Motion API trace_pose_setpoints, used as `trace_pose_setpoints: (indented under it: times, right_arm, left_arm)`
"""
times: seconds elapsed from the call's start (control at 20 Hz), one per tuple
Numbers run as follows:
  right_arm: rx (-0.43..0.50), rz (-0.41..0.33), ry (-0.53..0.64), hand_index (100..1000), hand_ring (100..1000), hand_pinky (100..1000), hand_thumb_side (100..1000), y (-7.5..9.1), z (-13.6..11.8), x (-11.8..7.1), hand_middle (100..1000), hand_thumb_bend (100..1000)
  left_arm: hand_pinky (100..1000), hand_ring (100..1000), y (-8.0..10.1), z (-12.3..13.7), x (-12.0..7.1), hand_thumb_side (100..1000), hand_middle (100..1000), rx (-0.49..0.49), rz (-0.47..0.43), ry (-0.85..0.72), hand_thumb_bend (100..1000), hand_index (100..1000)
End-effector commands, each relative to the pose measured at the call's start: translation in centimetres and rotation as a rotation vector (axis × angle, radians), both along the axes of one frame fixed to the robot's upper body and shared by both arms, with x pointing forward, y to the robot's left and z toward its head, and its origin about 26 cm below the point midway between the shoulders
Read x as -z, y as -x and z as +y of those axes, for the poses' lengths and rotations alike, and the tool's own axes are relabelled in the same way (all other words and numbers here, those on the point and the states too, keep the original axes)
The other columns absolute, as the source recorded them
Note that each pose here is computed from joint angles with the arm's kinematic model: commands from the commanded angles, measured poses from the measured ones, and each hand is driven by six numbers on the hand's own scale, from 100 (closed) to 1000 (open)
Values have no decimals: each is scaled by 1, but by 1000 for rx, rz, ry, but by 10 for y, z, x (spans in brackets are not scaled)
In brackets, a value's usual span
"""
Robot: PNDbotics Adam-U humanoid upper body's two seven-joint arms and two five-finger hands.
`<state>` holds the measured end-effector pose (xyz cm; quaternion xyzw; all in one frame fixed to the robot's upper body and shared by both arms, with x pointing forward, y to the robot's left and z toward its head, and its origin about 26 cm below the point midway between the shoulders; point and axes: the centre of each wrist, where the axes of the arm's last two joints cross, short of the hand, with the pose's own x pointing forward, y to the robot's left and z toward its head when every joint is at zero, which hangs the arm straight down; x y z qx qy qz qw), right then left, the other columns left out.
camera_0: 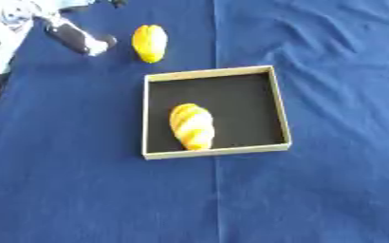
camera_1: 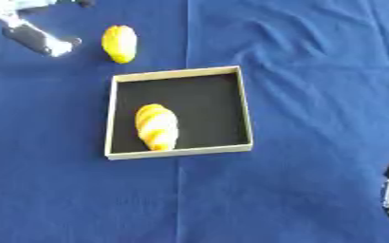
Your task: Pick up objects on the table and place them in the box.
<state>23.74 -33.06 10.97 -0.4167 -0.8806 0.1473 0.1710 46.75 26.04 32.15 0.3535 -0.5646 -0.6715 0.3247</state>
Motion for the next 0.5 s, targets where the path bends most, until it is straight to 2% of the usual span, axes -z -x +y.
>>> trace_pose_setpoints:
  times: [0.05,0.3,0.4,0.5]
  right_arm:
    - [-30,-56,-29,857,923,796,594,0,0,-7,756,100]
    - [-27,-49,-59,857,926,793,602,-1,2,-6,751,100]
    - [-31,-46,-64,858,928,792,608,-1,4,-6,750,100]
    - [-35,-38,-69,858,930,792,615,-2,6,-5,749,100]
  left_arm:
    - [990,1000,-4,-2,-8,259,876,-4,-8,-14,190,998]
    - [992,1000,-10,-12,-2,276,886,3,16,-37,208,1000]
    - [996,1000,-12,-14,-1,253,897,-4,11,-28,213,1000]
    - [1000,1000,-14,-16,0,266,906,-15,-4,-15,237,1000]
